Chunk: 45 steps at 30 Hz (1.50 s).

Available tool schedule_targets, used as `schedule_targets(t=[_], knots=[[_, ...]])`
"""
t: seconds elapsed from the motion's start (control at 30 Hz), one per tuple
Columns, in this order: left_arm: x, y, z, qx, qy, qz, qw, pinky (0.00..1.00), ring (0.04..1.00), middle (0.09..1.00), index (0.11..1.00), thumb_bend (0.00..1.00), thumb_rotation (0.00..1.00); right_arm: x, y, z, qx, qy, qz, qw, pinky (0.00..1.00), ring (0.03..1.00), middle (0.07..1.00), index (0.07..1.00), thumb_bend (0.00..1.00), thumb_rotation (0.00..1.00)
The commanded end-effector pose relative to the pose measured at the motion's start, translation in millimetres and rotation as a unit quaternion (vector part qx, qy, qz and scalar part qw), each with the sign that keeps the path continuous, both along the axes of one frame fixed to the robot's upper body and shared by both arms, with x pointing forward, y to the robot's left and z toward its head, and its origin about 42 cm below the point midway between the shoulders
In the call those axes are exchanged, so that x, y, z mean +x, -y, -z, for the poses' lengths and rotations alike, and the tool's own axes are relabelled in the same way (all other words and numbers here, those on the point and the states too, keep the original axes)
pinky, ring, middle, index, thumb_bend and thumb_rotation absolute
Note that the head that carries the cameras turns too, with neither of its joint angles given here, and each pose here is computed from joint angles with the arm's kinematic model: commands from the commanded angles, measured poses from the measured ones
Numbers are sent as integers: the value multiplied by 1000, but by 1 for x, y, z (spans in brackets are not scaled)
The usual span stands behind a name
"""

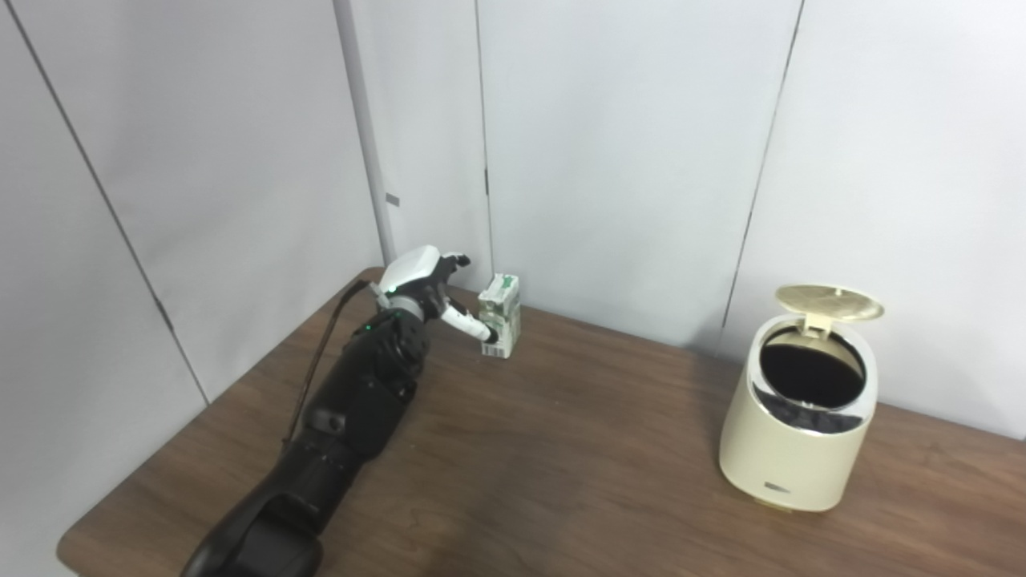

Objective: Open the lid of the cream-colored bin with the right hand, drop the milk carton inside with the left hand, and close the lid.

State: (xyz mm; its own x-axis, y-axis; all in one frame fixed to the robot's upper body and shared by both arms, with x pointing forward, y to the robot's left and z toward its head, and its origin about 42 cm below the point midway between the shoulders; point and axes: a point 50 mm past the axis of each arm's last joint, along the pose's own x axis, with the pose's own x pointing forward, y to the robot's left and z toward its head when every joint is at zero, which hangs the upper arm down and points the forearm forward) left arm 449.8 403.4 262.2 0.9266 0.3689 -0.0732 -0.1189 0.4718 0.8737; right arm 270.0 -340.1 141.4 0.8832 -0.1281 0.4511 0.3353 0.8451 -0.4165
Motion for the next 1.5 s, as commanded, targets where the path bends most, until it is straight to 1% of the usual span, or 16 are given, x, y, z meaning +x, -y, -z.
schedule_targets(t=[0.0,0.07,0.13,0.27,0.4,0.5,0.7,0.83,0.93,1.03,1.1,1.2,1.27,1.33,1.37,1.47], knots=[[7,-3,-40,22,43,-3,999,568,786,864,931,1000,194,-12,0,10,0,-8,-1,1000,478,610,643,604,474,738],[8,-4,-41,24,34,0,999,579,797,878,933,1000,203,-15,3,9,-5,-10,1,1000,480,613,643,605,463,738],[10,-5,-42,30,16,8,999,691,876,933,946,1000,208,-18,6,10,-11,-13,4,1000,476,608,642,609,460,739],[14,-4,-44,21,-3,32,999,694,865,923,946,1000,181,-23,10,10,-17,-19,8,1000,466,603,640,607,472,739],[19,-5,-42,0,4,56,998,709,834,870,893,1000,144,-26,16,12,-35,-22,10,999,462,603,638,610,468,747],[23,-7,-35,-22,18,75,997,762,858,872,872,1000,131,-29,22,15,-47,-31,15,998,467,608,641,613,442,747],[26,-8,-21,-62,34,98,993,824,883,875,874,1000,160,-34,37,21,-63,-48,23,997,456,600,637,608,442,750],[30,-6,-15,-72,32,103,992,894,927,899,886,999,136,-37,44,20,-73,-61,37,995,446,595,640,614,421,764],[34,-4,-14,-75,33,112,990,908,935,902,899,996,126,-39,51,21,-73,-62,43,994,446,591,633,605,425,735],[39,-3,-12,-77,32,116,990,925,944,907,905,957,75,-39,56,23,-82,-73,53,993,436,582,627,611,449,772],[43,-2,-12,-74,33,120,989,935,946,908,907,963,59,-40,59,24,-87,-77,56,992,434,577,626,616,465,800],[48,-2,-13,-68,31,121,990,921,935,906,910,976,44,-42,62,25,-92,-83,63,990,430,575,622,611,487,821],[51,-2,-13,-68,31,119,990,849,896,895,909,980,13,-43,63,24,-96,-88,66,989,405,560,618,608,493,832],[52,-1,-12,-70,36,116,990,728,829,878,900,978,11,-45,63,23,-100,-89,68,989,381,543,613,607,477,825],[52,-1,-12,-71,38,114,990,704,813,873,897,976,15,-46,63,23,-101,-89,68,989,378,540,612,607,473,822],[53,2,-10,-49,41,95,993,629,747,834,872,931,74,-47,64,23,-99,-93,71,988,371,529,610,603,486,822]])
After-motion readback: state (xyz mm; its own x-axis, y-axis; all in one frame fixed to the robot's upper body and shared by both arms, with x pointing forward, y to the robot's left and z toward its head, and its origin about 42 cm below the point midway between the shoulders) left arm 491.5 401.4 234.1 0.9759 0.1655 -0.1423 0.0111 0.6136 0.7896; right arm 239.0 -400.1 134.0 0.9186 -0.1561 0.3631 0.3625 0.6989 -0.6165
